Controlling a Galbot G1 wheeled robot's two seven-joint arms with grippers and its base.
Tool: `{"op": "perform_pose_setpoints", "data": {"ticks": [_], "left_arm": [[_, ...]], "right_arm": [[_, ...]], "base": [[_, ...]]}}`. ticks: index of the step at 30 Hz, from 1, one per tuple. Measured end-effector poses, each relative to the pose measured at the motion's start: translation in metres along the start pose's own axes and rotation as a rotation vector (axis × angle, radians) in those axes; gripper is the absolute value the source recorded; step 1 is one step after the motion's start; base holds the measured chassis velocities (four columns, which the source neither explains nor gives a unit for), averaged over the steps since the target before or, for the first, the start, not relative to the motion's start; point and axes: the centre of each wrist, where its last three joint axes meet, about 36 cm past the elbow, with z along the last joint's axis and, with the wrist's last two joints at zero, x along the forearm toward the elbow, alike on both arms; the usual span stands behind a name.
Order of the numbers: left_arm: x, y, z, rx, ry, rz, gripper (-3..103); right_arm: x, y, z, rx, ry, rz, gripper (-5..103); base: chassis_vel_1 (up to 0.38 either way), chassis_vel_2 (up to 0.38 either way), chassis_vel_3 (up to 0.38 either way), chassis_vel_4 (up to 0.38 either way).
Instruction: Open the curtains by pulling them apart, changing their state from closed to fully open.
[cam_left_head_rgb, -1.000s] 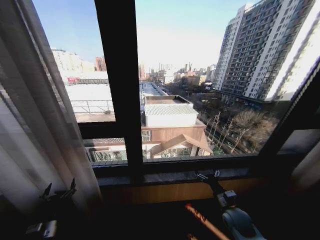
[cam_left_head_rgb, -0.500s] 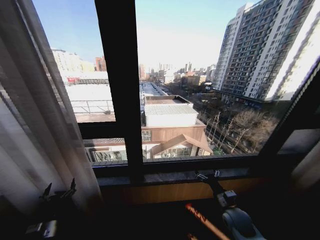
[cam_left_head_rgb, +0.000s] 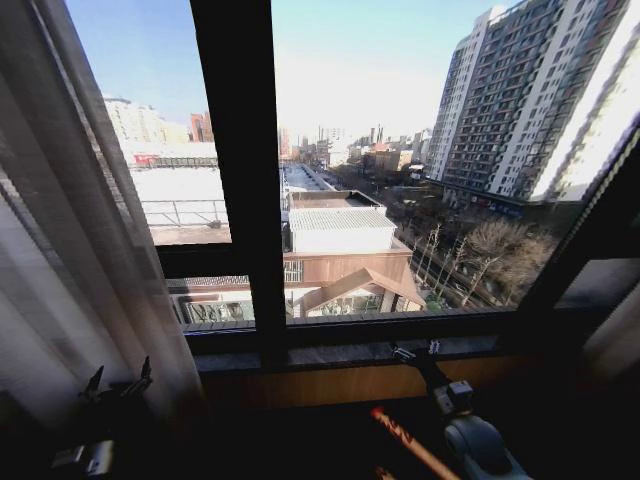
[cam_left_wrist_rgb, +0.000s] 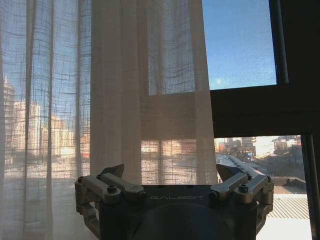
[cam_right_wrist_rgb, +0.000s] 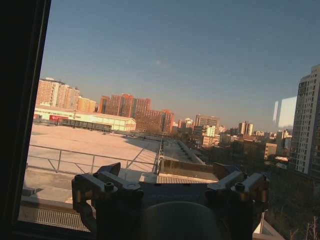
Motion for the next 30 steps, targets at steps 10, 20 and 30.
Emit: {"op": "perform_pose_setpoints", "data": {"ticks": [10,20,30], "left_arm": [[0.0000,0.0000,0.0000,0.000,0.000,0.000,100],[0.0000,0.0000,0.0000,0.000,0.000,0.000,100],[0.0000,0.0000,0.0000,0.000,0.000,0.000,100]], "right_arm": [[0.0000,0.0000,0.0000,0.000,0.000,0.000,100],[0.0000,0.0000,0.0000,0.000,0.000,0.000,100],[0.0000,0.0000,0.0000,0.000,0.000,0.000,100]], "base": [[0.000,0.000,0.000,0.000],[0.000,0.000,0.000,0.000],[0.000,0.000,0.000,0.000]]}}
